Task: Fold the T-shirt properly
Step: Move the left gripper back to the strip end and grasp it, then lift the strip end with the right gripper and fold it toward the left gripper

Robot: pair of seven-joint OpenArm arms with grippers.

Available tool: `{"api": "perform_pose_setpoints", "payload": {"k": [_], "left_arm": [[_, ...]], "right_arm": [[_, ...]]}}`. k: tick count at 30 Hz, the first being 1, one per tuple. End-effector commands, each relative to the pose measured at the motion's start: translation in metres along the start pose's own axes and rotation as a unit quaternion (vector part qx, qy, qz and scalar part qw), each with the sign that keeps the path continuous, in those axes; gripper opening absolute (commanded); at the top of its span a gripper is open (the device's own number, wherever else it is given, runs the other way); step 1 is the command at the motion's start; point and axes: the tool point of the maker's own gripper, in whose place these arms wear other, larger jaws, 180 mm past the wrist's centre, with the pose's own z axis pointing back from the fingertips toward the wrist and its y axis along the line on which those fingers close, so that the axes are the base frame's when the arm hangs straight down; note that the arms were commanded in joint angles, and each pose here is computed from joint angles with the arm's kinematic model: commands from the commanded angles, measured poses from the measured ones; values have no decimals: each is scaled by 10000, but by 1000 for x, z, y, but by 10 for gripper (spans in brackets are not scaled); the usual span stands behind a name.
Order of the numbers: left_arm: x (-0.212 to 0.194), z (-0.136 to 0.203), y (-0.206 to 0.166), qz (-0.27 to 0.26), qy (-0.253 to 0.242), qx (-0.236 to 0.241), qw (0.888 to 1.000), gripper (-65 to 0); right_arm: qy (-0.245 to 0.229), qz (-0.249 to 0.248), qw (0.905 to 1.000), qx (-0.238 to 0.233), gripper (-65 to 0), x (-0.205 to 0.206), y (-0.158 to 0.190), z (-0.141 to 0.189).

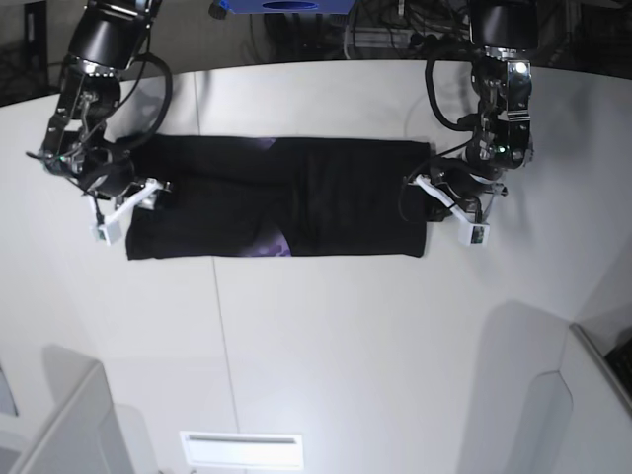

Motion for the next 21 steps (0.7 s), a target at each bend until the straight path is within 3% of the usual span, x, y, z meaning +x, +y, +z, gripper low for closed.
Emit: {"api": "perform_pose_setpoints", "payload": {"k": [1, 4, 14, 21], "left_arm": [[-8, 1, 6, -69, 225, 118, 9997, -650], [-8, 0, 5, -66, 226, 108, 9997, -650], [-26, -19, -26, -269, 585, -261, 9976, -650], [-7, -28, -50, -150, 367, -465, 9981, -650]], "right_arm": [[-59, 56, 10000, 17, -419, 6, 0, 3], [-238, 88, 9997, 5, -650, 14, 1, 4], [-780, 279, 9964, -158, -650, 50, 13, 30], [-909, 944, 9914, 48, -650, 64, 62, 43]]}}
